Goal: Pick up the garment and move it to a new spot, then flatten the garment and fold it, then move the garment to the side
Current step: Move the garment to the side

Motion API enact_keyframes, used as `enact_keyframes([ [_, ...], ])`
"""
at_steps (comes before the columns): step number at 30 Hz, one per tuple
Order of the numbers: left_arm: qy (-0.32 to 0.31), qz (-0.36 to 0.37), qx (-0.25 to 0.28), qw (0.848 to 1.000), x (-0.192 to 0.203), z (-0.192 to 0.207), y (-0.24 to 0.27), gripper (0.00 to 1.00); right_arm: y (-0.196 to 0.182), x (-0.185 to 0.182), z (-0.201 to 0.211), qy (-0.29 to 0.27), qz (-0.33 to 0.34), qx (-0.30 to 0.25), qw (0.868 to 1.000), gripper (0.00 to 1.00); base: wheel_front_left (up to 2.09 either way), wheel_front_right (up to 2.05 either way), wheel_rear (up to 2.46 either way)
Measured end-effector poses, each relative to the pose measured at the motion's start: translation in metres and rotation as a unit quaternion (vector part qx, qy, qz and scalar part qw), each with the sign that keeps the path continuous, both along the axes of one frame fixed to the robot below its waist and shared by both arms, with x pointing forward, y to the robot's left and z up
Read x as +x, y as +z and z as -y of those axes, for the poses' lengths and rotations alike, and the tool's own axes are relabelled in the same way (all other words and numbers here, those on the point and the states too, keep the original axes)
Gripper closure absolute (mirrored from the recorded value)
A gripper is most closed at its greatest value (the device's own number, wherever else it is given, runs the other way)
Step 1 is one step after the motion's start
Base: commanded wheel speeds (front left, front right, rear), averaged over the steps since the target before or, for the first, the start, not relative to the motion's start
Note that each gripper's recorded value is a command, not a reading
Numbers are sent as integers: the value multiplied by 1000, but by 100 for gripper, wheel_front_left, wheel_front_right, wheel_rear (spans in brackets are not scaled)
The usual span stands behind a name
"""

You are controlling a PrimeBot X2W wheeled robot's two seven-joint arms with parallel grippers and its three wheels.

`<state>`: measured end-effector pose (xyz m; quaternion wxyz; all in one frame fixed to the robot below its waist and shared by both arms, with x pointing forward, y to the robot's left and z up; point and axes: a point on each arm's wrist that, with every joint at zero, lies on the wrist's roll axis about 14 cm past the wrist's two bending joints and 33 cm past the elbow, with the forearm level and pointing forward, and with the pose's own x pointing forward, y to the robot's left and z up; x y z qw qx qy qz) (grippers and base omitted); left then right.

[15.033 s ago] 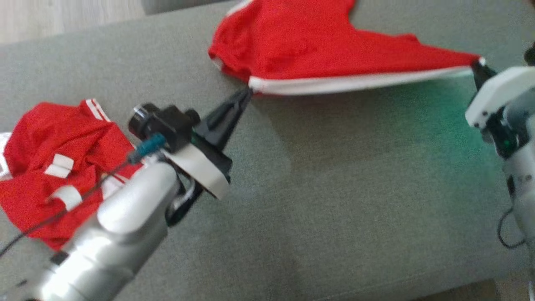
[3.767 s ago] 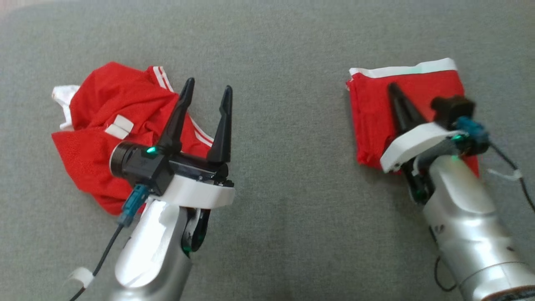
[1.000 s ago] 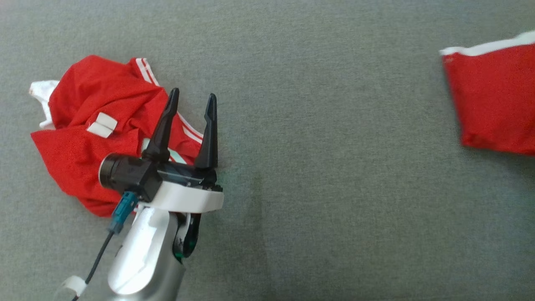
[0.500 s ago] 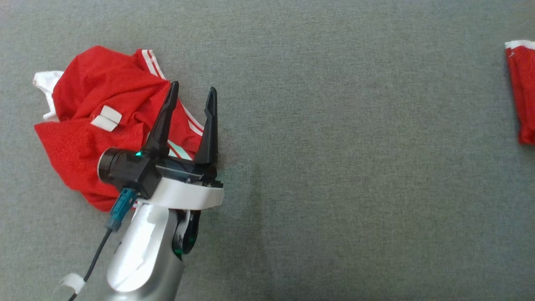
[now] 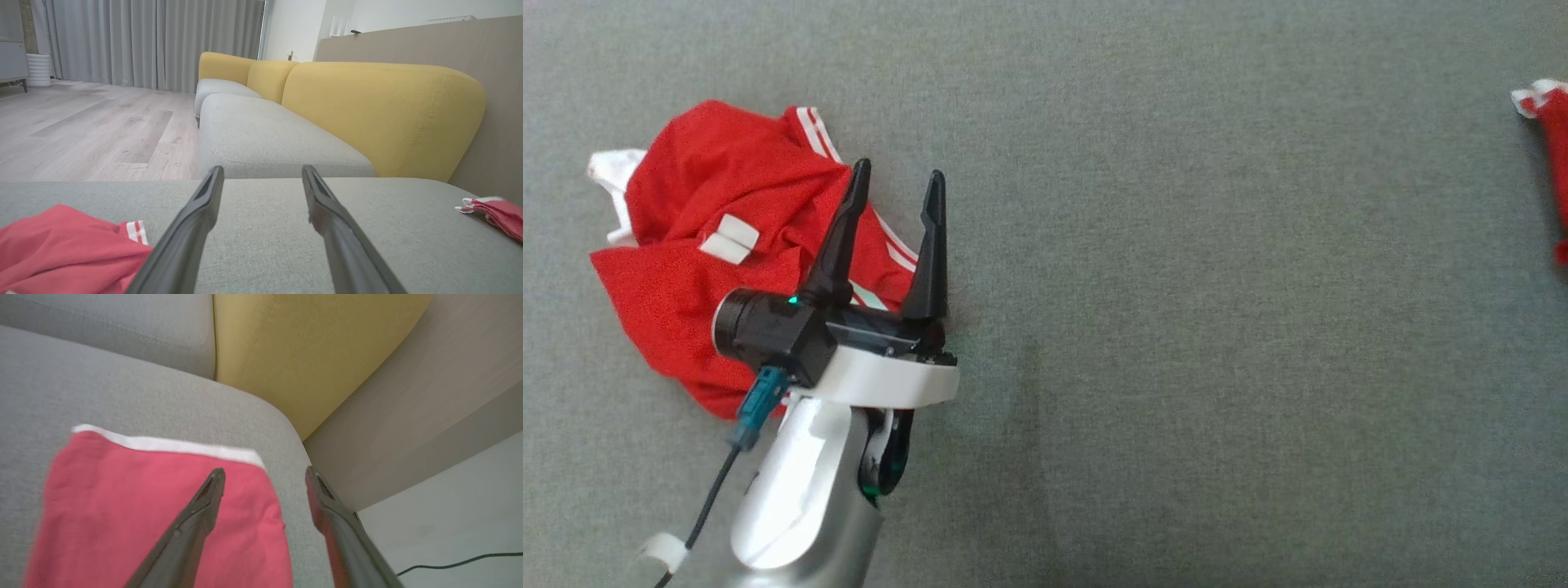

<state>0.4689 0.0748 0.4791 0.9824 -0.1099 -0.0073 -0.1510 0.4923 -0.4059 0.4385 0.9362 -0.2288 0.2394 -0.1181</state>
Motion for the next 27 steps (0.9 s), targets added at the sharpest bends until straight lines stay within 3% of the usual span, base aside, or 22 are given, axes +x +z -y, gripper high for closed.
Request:
enact_keyframes([
  [4,4,16,-1,1000,-2,-2,14,0,21,6,-17,14,43,13,999,0,0,0,0],
  [10,10,38,-3,999,-15,-5,36,0,71,10,-74,65,151,60,985,0,0,0,0],
  [19,15,55,-6,998,-42,-7,54,0,131,-22,-155,129,269,146,943,0,0,0,0],
  [27,18,54,-9,998,-58,-10,55,0,133,-49,-196,141,306,221,915,0,0,0,0],
])
